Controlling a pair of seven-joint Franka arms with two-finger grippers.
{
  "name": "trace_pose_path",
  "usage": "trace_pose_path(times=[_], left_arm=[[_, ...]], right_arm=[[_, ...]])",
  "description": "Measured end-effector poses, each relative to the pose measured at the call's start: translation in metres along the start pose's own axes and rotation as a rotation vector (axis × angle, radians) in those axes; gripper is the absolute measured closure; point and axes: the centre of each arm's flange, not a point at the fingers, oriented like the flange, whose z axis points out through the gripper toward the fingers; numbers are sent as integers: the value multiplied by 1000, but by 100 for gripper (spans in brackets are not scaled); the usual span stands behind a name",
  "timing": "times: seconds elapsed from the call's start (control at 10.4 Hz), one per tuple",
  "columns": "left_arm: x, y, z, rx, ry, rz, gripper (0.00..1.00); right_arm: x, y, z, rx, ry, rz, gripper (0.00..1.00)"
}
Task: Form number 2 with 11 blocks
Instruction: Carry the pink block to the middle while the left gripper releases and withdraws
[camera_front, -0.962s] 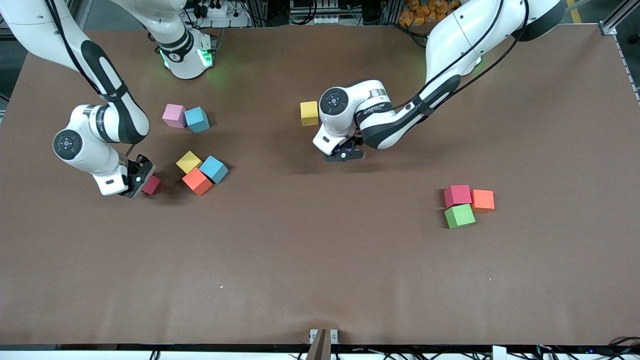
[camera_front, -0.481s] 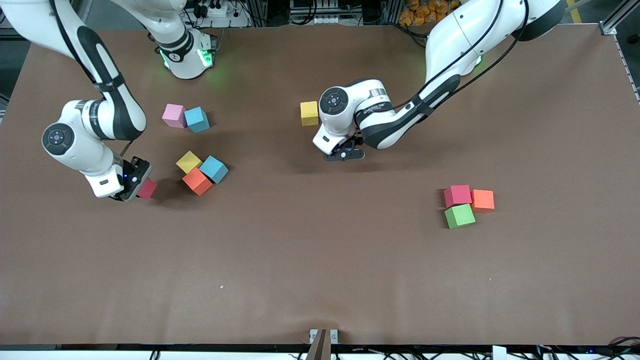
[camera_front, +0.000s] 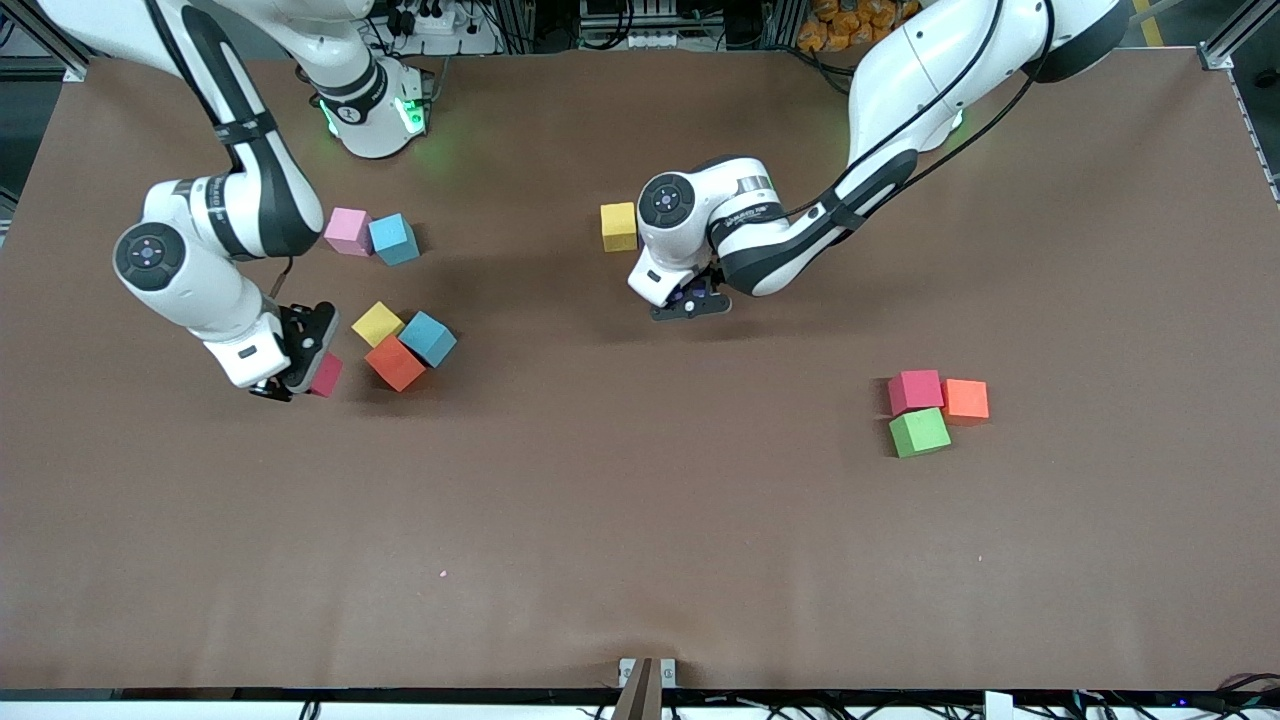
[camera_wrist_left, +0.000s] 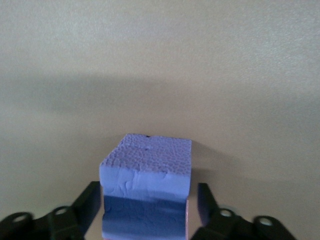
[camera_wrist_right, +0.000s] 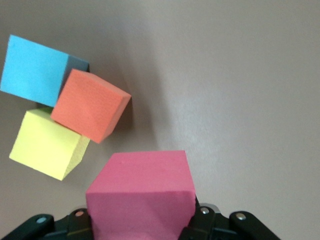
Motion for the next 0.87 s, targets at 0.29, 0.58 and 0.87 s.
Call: trace_pose_path(times=[0.29, 0.58, 0.87], left_arm=[[-8, 7, -10, -20, 1, -24, 0], [1, 3, -38, -47, 44, -40, 0], [25, -17, -79, -97, 79, -87, 0]], right_arm=[[32, -8, -5, -9, 8, -4, 40], [61, -21, -7, -7, 18, -37, 40], [115, -49, -13, -6, 36, -18, 40]])
